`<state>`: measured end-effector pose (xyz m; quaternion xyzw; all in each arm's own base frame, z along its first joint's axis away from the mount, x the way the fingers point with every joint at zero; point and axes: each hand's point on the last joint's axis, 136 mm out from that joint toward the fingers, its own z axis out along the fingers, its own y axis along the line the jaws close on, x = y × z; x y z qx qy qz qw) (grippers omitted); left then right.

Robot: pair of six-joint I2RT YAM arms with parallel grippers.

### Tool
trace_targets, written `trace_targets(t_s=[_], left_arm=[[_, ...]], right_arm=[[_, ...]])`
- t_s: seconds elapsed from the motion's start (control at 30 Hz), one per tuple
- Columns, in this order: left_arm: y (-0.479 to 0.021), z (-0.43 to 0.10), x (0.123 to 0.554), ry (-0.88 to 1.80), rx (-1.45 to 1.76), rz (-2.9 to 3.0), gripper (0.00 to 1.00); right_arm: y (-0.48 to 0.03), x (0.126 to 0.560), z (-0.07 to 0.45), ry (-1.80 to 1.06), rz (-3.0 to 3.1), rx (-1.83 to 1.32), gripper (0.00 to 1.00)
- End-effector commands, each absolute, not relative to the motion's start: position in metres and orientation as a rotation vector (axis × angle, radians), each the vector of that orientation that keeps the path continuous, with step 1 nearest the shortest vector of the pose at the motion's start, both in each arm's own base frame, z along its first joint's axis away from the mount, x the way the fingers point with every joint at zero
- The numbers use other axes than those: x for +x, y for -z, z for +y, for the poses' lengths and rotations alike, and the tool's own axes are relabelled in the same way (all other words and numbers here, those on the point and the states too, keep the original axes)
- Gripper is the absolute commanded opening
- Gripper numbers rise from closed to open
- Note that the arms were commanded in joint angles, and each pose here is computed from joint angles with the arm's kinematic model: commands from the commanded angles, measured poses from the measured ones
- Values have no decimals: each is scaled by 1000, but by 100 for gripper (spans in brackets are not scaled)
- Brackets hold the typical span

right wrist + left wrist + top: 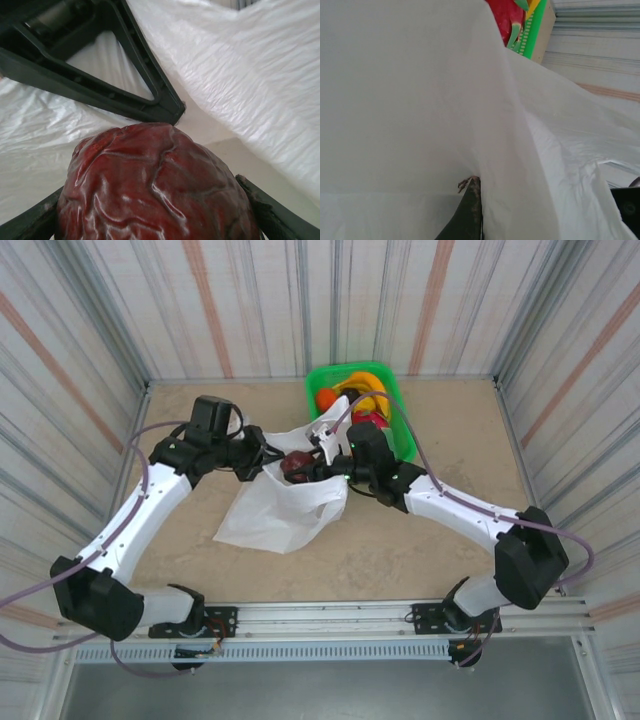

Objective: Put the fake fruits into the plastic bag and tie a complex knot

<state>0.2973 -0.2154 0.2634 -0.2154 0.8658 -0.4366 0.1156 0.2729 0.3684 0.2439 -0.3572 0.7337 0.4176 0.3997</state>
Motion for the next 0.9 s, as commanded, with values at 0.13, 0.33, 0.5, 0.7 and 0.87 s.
trace_targets(t_s=[0.13,0.33,0.5,0.7,0.87], left_arm=[[-269,-222,299,1322,-628,2520,0],[-268,-224,300,1330,-629,2517,0],[-267,-224,300,1331,-634,2522,0],[-266,-225,301,1331,-639,2527,0],[-263,-226,302,1332,-640,2534,0]], right_arm=[[-212,275,366,-990,1946,-901,62],[-205,273,363,-966,1985,-941,74],[-207,273,361,-950,1992,-948,88],[-212,273,358,-931,1986,-949,97],[-212,274,355,-910,1987,-953,98]])
